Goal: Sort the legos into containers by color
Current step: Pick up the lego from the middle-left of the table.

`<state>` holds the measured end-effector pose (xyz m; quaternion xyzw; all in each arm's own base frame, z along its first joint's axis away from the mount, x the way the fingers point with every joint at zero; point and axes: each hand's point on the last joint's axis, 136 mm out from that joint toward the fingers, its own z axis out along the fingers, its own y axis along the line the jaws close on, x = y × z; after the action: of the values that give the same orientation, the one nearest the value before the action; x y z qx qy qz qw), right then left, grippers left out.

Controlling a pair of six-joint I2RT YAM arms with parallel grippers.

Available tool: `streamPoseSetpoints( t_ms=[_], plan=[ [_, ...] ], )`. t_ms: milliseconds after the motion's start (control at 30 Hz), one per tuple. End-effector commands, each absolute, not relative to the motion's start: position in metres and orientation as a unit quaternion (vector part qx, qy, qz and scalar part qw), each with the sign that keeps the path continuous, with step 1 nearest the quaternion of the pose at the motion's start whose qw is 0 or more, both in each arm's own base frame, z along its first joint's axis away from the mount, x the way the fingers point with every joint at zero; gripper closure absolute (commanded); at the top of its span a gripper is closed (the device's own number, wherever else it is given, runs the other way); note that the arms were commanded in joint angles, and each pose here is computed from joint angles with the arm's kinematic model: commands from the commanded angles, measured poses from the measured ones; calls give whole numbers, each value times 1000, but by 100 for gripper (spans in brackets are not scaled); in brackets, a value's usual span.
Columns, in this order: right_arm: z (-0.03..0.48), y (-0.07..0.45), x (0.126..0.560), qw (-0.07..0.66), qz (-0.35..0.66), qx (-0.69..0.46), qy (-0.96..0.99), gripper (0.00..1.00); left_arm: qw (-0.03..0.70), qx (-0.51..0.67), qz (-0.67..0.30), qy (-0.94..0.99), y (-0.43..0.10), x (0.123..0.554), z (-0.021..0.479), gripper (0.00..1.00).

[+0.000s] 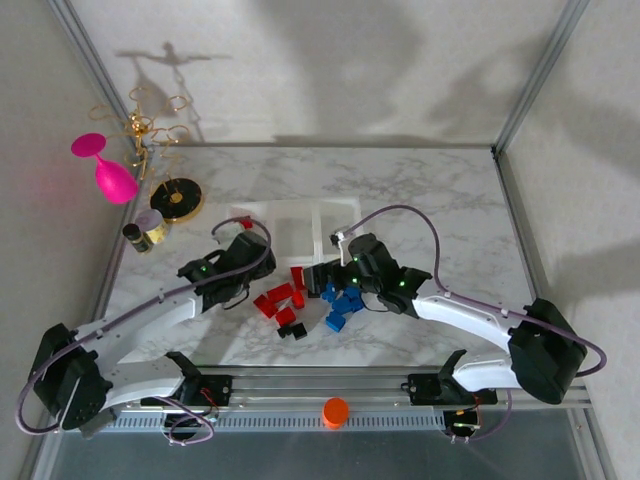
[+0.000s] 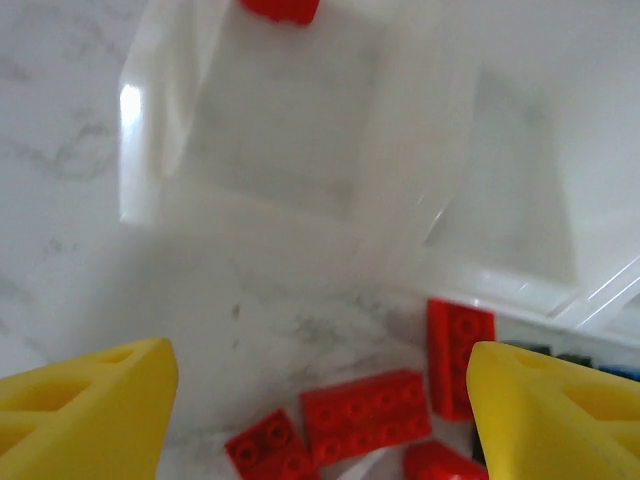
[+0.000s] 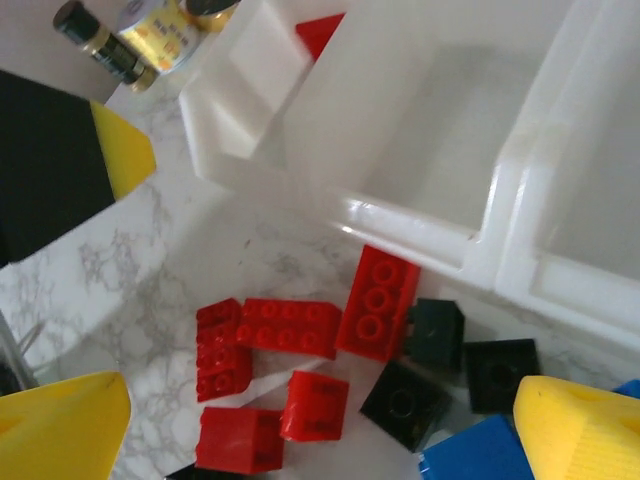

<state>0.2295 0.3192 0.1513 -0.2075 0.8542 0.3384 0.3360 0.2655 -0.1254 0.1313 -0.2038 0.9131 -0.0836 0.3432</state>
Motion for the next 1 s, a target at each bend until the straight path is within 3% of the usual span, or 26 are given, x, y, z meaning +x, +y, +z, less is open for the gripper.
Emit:
streamPoseSetpoints(
  t_ms=[0, 333, 967],
  plan=[
    [140, 324, 221, 316, 340, -209, 861, 1, 313, -242, -92, 914, -117, 240, 117, 24],
    [131, 318, 224, 319, 329, -193, 867, 1, 236, -217, -122, 940, -139, 204, 66, 20],
    [127, 313, 227, 329, 314, -191, 870, 1, 219, -188, -50, 956, -143, 204, 26, 21]
  ],
)
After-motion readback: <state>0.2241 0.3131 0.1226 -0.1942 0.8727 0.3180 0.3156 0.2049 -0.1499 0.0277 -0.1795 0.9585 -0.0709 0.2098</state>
